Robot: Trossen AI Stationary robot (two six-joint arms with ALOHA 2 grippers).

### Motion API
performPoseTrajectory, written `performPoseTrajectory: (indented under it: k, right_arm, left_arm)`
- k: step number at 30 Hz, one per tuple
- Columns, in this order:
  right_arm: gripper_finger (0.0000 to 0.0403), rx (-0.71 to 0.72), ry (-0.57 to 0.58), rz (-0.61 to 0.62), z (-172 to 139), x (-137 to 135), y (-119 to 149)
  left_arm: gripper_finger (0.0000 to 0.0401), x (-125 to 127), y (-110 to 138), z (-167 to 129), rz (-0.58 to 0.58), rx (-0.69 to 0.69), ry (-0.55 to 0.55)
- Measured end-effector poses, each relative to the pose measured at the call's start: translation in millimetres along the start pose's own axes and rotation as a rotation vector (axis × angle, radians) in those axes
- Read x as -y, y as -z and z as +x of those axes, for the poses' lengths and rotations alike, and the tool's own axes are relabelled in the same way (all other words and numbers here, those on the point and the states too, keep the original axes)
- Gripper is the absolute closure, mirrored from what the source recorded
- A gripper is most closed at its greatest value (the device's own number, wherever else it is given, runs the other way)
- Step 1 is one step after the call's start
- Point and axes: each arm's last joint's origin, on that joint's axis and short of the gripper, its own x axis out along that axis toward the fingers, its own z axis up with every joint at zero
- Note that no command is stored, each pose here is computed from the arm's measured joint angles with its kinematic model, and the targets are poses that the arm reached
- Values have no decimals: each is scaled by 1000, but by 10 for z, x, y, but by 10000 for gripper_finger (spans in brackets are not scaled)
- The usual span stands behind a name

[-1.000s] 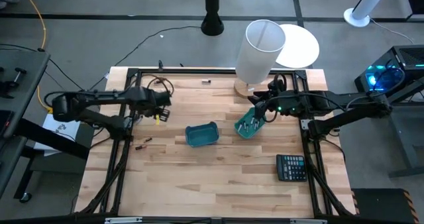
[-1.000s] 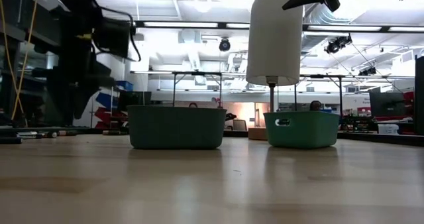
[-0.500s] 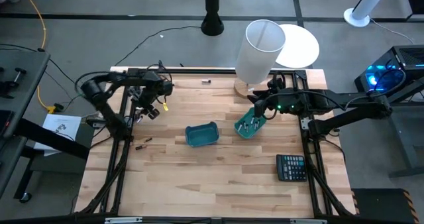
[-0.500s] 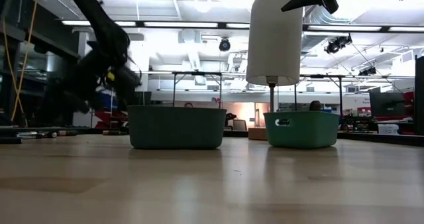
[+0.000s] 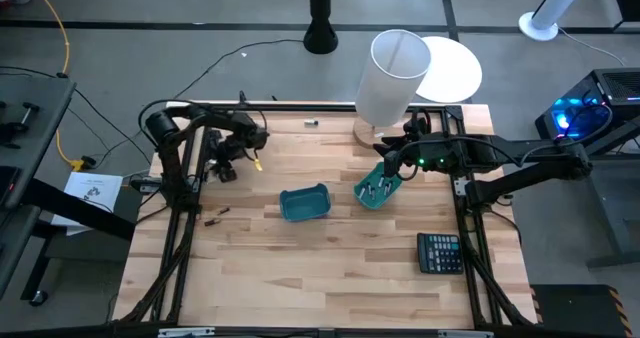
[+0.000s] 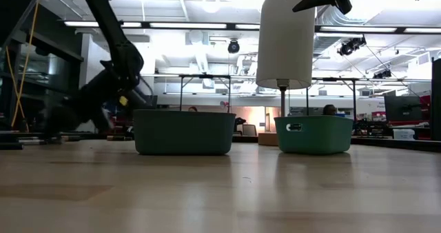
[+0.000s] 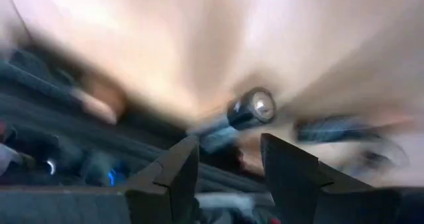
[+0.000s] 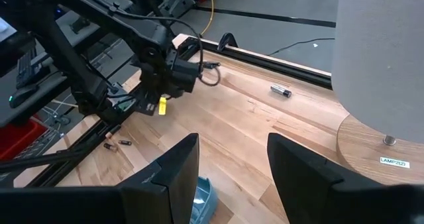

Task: Sort batteries
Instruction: Put the silver battery into the green bin

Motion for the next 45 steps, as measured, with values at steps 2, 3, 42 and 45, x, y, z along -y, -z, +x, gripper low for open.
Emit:
performPoseTrajectory:
  k: [2,3,42,45]
  right_arm:
    - [229,1,-1,1,0,0,-1]
    - [229,1,0,1,0,0,-1]
    - [229,42,-26,52,-3,-36,-38]
    - [229,49,-33,58,-3,-43,-47]
  left_arm:
    - [247,-9,-51,-79,43,39,-1]
    - [247,-17,-72,-125,61,59,2]
    - [370,843,98,-2030,19,1470,493]
    - [370,1269,-105,-2115,90,1585,562]
